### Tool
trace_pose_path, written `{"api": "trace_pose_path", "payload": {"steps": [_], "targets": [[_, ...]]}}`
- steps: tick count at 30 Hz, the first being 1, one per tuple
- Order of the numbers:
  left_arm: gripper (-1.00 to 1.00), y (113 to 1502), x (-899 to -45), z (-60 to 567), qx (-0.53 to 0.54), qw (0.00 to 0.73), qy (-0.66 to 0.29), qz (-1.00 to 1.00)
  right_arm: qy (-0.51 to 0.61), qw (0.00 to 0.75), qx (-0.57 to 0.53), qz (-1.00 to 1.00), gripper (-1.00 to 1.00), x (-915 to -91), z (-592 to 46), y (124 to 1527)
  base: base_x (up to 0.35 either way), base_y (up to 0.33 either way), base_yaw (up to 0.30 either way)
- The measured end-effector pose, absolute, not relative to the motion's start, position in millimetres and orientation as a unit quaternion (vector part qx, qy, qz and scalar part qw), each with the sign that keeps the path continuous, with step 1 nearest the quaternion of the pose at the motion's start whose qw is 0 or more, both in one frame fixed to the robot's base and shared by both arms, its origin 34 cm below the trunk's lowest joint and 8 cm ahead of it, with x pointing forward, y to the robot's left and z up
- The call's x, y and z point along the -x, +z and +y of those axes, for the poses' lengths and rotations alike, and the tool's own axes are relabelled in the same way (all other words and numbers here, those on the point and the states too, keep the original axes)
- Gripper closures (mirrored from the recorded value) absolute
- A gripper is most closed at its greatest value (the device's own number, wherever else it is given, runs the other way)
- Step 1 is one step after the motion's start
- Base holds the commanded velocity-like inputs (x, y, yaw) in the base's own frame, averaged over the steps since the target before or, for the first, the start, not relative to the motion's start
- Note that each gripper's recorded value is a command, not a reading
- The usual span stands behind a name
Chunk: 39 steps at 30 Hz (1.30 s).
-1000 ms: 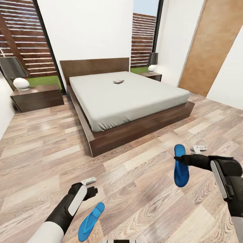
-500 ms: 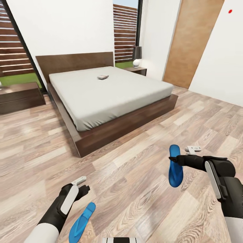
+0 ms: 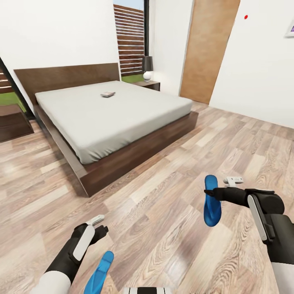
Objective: In the bedroom, move the book from the bed onto either nightstand, and place the two sandals side by side next to the bed.
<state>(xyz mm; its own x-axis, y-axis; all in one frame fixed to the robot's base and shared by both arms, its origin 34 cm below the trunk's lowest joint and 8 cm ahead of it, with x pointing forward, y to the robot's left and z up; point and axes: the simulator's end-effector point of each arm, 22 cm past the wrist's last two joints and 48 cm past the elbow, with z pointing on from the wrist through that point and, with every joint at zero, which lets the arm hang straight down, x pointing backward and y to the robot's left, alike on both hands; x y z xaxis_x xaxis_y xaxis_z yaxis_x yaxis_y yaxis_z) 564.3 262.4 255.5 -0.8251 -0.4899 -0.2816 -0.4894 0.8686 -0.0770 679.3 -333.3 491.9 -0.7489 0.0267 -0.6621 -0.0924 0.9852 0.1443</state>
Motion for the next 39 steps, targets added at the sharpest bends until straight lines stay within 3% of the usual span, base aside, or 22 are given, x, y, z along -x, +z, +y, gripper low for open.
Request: {"api": "trace_pose_path", "payload": {"steps": [15, 26, 39], "targets": [[-1.0, 255.2, -564.2, 259.0, 0.257, 0.146, -0.005, 0.955, 0.085, 0.354, 0.017, 0.931, 1.0, -679.3, -333.2, 492.3, -0.001, 0.146, -0.261], [-1.0, 255.4, -566.0, 256.2, 0.257, 0.148, -0.014, 0.955, 0.087, 0.353, 0.019, 0.932, 1.0, -676.2, -330.9, 490.2, -0.189, 0.094, -0.041], [-1.0, 251.7, -578.0, 260.0, 0.23, 0.132, -0.002, 0.964, 0.088, 0.345, 0.021, 0.934, 1.0, -677.6, -329.4, 476.2, -0.02, 0.011, -0.001]]}}
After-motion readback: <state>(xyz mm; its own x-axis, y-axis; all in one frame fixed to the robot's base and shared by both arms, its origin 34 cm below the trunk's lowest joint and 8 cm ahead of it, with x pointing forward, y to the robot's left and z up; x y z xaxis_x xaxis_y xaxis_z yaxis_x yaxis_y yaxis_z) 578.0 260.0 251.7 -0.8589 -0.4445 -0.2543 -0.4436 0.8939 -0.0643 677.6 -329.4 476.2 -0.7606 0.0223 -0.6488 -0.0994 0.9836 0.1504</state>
